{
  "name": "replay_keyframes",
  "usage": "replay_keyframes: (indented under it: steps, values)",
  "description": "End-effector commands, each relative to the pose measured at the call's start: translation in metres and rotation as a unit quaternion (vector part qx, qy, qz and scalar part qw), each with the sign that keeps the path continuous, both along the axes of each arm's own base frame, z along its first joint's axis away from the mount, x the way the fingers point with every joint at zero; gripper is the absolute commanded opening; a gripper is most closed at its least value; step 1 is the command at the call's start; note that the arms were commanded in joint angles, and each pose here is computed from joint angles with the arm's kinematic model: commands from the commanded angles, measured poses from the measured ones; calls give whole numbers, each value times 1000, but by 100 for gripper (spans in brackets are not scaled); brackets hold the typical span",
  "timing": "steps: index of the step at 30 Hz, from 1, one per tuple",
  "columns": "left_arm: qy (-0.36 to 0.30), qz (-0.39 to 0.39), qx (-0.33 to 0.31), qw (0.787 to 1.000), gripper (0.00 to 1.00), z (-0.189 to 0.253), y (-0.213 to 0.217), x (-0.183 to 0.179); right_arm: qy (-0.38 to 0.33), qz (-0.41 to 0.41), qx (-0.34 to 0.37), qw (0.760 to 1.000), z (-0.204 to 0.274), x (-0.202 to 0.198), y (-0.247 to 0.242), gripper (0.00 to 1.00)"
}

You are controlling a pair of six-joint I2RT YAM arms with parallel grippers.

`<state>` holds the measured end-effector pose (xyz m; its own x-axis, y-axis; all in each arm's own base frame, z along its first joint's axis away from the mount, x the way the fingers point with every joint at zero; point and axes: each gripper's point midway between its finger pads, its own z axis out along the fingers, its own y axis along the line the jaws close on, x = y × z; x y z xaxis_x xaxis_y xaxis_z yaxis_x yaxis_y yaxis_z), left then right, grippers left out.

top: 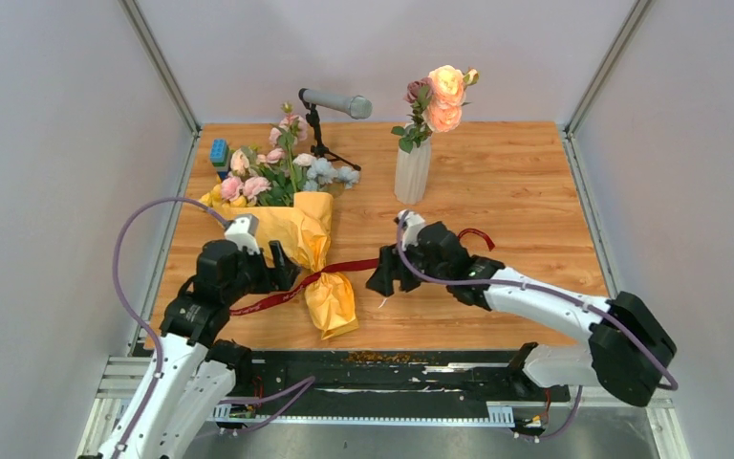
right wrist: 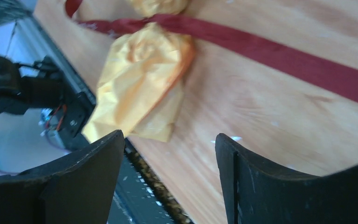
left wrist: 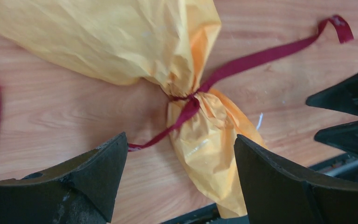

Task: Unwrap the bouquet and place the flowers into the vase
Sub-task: Untie the ribbon from the wrapping paper.

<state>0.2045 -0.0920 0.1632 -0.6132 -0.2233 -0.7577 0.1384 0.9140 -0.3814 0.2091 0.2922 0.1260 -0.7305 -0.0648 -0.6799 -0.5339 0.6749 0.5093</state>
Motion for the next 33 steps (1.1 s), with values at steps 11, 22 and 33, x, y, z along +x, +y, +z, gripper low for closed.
replay_keyframes:
  steps: [11, 22, 33]
  values:
    - [48, -19, -109, 993, 93, -53, -57, -13, 58, 134, 58, 988, -15, -67, 109, 54]
    - [59, -51, -86, 993, 95, -65, -63, -12, 112, 132, -14, 985, -95, -87, 101, 0]
    - [94, -6, -135, 986, 91, -101, -63, -24, 120, 122, -32, 985, -115, -91, 97, 0]
